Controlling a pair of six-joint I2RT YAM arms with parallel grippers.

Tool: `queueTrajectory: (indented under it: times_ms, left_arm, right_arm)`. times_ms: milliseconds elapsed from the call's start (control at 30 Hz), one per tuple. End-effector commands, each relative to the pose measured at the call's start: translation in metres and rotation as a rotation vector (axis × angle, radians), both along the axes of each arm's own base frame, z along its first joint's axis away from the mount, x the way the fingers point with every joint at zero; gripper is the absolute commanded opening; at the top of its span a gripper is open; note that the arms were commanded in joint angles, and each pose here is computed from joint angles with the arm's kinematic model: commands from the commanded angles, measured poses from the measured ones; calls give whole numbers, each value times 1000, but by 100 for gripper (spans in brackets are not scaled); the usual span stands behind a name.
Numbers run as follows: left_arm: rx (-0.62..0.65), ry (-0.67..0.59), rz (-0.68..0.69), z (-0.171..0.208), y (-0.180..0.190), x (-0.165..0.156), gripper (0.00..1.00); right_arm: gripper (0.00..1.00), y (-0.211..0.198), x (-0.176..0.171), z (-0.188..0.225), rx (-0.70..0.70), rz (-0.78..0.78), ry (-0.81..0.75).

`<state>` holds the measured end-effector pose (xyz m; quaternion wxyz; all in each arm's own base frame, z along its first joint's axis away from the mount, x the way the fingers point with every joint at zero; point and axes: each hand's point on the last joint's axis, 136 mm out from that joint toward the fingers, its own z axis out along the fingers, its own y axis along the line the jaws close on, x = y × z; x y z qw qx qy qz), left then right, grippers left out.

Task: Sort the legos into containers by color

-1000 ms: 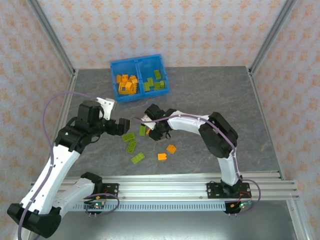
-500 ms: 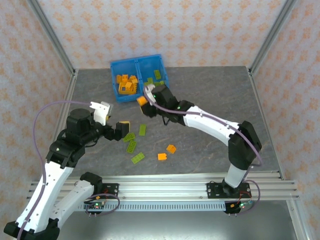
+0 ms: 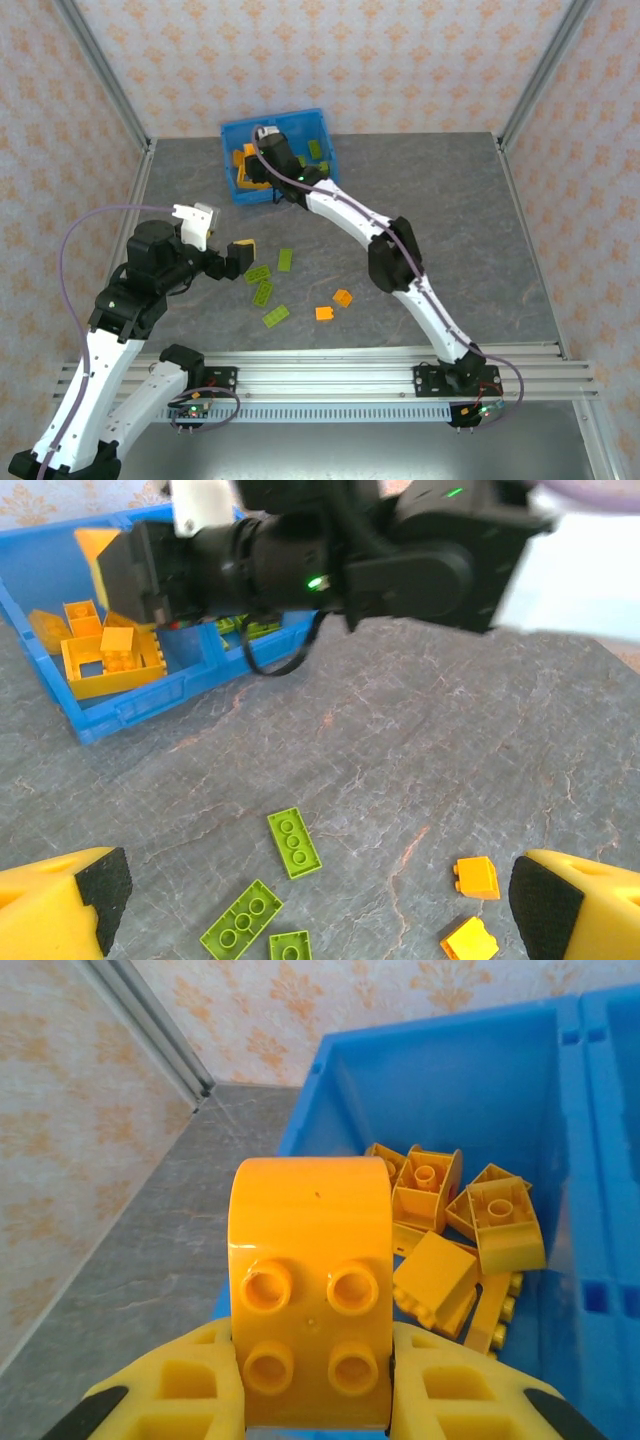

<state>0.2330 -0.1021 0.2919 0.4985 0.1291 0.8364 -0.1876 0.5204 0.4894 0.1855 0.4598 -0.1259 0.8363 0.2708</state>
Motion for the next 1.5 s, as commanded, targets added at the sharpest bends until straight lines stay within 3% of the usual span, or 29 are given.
queueTrajectory:
  times_ms: [0, 233, 300, 367, 500, 667, 800, 967, 1100, 1300, 1467]
  left_arm:
    - [7, -20, 25, 2, 5, 3, 100]
    - [1, -8, 10, -2, 3, 3, 100]
    - [8, 0, 10, -5, 3, 4, 100]
    - [11, 7, 14, -6, 3, 6, 100]
    - [13, 23, 19, -9, 4, 8, 100]
    - [19, 42, 52, -13, 8, 12, 100]
    - [-17, 104, 182, -18, 21, 24, 100]
    - [-82, 265, 266, -47, 13, 38, 96]
    - [4, 374, 288, -82, -6, 46, 95]
    - [169, 577, 292, -146, -41, 70, 88]
    - [255, 635, 290, -184, -63, 96, 83]
  right_arm:
    - [20, 2, 13, -6, 16, -39, 4]
    - [24, 8, 35, -41, 91, -22, 12]
    - [30, 13, 34, -44, 101, 0, 12]
    - [42, 15, 34, -40, 117, 9, 7]
    - [60, 18, 32, -17, 167, 21, -7]
    - [61, 18, 21, 34, 231, 53, -19]
    - [61, 9, -3, 86, 263, 103, -5]
    - [63, -50, -42, 131, 199, 56, 21]
    - [67, -125, -79, 141, 154, -55, -9]
    - [81, -235, -140, 110, 21, -253, -27]
    - [92, -284, -176, 85, -47, -349, 6]
